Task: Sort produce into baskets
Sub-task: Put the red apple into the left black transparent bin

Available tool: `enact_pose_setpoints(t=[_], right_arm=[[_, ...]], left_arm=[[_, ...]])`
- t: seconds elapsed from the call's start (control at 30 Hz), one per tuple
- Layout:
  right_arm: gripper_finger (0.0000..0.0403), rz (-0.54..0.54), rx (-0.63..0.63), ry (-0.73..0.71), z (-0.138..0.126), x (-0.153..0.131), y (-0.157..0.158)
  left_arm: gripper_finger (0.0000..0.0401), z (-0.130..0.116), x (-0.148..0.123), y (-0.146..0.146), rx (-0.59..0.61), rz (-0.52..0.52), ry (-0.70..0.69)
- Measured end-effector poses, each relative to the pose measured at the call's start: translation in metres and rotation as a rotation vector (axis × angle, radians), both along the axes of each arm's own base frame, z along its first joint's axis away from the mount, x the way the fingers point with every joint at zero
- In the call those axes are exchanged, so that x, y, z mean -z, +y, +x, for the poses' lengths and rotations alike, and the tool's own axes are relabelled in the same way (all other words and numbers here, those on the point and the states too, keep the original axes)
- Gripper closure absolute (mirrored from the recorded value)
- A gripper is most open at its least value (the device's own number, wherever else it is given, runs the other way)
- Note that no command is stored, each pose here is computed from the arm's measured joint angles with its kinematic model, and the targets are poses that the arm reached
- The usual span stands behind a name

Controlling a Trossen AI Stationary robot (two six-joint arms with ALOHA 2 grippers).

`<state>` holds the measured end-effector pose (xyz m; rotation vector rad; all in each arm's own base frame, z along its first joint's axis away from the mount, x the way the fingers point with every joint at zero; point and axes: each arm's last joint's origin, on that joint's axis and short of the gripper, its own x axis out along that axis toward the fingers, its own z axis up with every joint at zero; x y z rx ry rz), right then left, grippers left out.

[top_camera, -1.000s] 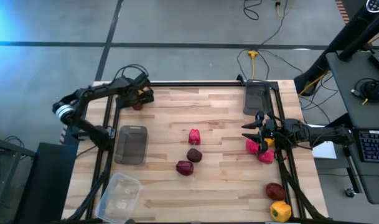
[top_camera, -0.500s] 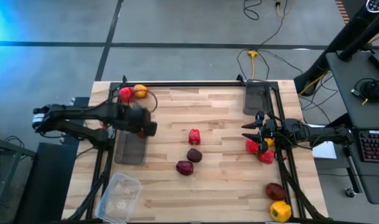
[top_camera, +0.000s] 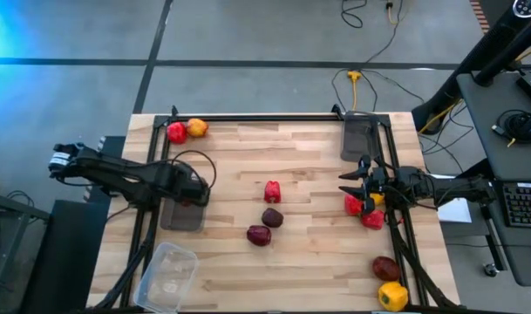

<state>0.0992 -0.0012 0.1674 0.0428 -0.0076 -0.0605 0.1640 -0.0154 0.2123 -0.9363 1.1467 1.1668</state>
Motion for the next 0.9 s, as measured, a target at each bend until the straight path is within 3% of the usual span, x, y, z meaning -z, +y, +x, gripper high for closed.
enact_pose_setpoints(t=[0.23, 0.5, 0.7, 0.9], right_arm=[[0.0241, 0.009, 0.001, 0.000, 0.000, 0.000, 0.000], [0.0241, 0.073, 0.001, -0.006, 0.000, 0.000, 0.000], [0.0241, 0.256, 0.001, -0.018, 0.000, 0.000, 0.000], [0.0241, 0.288, 0.000, -0.020, 0.000, 0.000, 0.000]], left_arm=[[0.0126, -0.005, 0.024, 0.012, -0.128, 0.043, 0.095], [0.0107, 0.003, 0.032, 0.023, -0.139, 0.098, 0.177], [0.0073, 0.005, 0.040, 0.032, -0.083, 0.075, 0.275], [0.0057, 0.022, 0.014, 0.030, 0.024, 0.025, 0.262]])
